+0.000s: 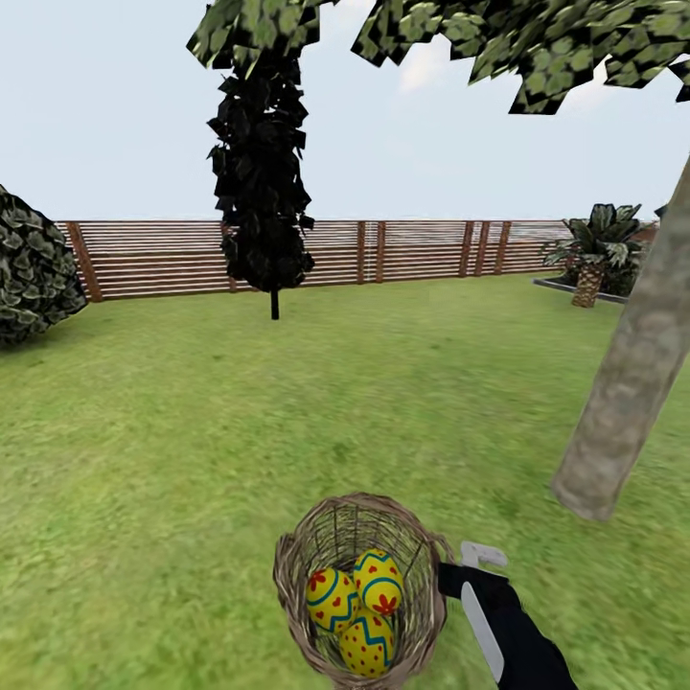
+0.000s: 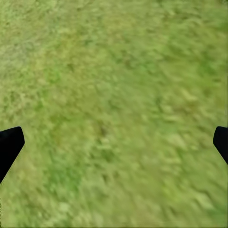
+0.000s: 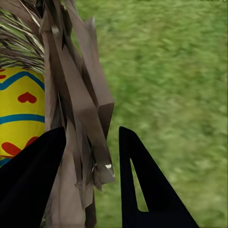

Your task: Take the three Easter eggs out of the wicker basket on the lawn in the garden, then place them on the lawn next to a single tree (choose any tree) so that all three eggs are next to the same tree and none are left in the basket.

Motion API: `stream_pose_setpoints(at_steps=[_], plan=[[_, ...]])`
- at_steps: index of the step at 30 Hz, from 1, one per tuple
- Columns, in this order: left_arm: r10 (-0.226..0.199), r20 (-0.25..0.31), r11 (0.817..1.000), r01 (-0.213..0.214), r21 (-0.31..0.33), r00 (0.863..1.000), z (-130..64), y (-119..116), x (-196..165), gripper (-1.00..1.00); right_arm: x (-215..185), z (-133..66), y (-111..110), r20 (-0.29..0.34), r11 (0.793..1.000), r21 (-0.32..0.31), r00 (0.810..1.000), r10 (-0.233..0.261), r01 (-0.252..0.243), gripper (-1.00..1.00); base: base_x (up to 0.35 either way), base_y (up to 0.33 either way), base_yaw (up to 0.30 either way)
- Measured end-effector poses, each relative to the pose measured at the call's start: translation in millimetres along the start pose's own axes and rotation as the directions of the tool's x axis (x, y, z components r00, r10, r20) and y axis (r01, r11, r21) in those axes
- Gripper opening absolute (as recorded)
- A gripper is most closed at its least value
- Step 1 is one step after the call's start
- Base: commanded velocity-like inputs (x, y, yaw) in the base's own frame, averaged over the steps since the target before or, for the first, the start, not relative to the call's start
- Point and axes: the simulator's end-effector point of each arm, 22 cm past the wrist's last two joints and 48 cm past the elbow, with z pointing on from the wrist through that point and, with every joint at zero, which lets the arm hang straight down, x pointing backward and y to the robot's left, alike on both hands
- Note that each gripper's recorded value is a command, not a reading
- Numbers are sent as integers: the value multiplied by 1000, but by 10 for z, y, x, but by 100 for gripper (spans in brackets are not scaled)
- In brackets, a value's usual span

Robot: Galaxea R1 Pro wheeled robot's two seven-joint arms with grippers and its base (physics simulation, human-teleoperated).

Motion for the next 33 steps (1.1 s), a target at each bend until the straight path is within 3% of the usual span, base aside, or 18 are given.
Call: stream_pose_setpoints(at_steps=[15,21,33], plan=[[9,-17,1000,-9,-1,1000,-6,7,62,100,80,55,3,-18,1000,2,1000,-3,3,-100,252,246,-49],[9,-17,1000,-9,-1,1000,-5,5,63,100,78,57,1,-18,1000,2,1000,-1,1,-100,188,209,-248],[9,-15,1000,-9,-1,1000,-2,5,54,100,82,60,-5,-19,1000,4,1000,-4,4,-100,9,9,-282]])
